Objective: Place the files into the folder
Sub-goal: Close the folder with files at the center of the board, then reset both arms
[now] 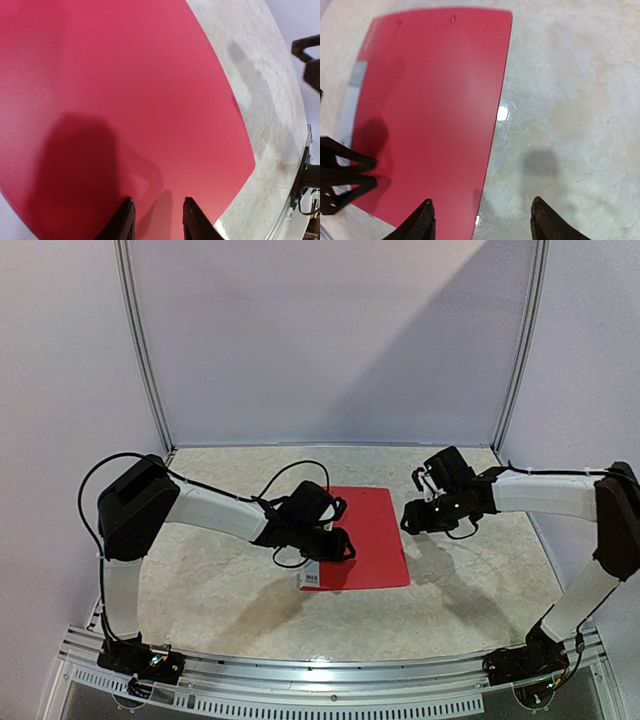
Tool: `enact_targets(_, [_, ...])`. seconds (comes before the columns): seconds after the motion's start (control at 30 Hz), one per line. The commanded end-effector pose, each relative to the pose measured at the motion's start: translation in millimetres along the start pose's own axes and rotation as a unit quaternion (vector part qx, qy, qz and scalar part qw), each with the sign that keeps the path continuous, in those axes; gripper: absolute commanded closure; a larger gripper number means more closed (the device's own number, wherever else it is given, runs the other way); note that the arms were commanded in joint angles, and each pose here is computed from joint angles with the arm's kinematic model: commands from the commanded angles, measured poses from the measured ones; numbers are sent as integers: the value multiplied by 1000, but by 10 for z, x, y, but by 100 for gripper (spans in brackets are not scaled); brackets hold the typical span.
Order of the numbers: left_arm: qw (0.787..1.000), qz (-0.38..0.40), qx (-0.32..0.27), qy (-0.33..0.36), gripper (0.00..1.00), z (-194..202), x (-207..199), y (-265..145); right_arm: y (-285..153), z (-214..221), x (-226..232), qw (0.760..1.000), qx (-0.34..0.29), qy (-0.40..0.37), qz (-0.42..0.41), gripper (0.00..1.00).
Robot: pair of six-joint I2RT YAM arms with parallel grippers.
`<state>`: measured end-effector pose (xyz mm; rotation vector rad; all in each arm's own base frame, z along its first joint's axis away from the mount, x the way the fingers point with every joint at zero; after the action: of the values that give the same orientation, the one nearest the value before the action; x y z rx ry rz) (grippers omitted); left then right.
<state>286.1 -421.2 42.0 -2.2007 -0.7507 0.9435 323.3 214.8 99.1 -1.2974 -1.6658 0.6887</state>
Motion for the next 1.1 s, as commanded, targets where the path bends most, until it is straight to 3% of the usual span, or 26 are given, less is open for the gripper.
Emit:
enact_targets(0.0, [999, 4, -36, 28, 66, -309, -271, -299, -310, -106, -77, 997, -70, 1, -19, 25])
enact_targets(0.07, [997, -3, -61, 44, 65, -459, -326, -464, -353, -93, -105, 996, -66, 26, -57, 20])
enact_targets(0.13, [994, -21, -90, 65, 63, -606, -351, -664, -434, -58, 26, 991, -53, 25, -120, 3])
enact_targets(0.23, [985, -62, -134, 92, 58, -757, -314, -977, -566, -61, 45, 986, -95, -2, -138, 1])
enact_targets(0.4, [967, -144, -172, 122, 49, -841, -149, -1438, -714, -208, -230, 986, -157, -28, -48, 1])
enact_targets(0.47, [957, -185, -184, 129, 38, -854, -56, -1647, -721, -235, -320, 985, -166, -33, -17, 1])
enact_targets(0.6, [932, -276, -188, 138, 3, -840, 206, -1969, -787, -298, -425, 979, -201, -21, 9, 1])
enact_targets(0.63, [925, -304, -180, 137, 1, -820, 298, -2023, -806, -317, -450, 977, -213, -17, 14, 1])
enact_targets(0.87, [888, -406, -189, 105, 0, -682, 727, -2302, -894, -366, -441, 969, -246, -4, 0, 1])
enact_targets(0.97, [914, -355, -178, 82, 1, -689, 705, -2216, -907, -404, -436, 969, -248, -8, 6, 1])
enact_targets(1.07, [924, -333, -174, 72, 1, -792, 576, -2314, -931, -444, -434, 967, -252, -23, 15, 1])
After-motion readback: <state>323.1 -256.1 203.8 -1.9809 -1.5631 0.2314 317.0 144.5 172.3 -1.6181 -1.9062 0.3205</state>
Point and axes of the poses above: each gripper's point midway between its finger pads, its own y axis out along the fingers, its own x axis along the line the jaws close on, z = x × y, the point moved 2 cm from there along -y, back along the fingers, and after that the axes turned 11 degrees about y, right-handed, at the moved point
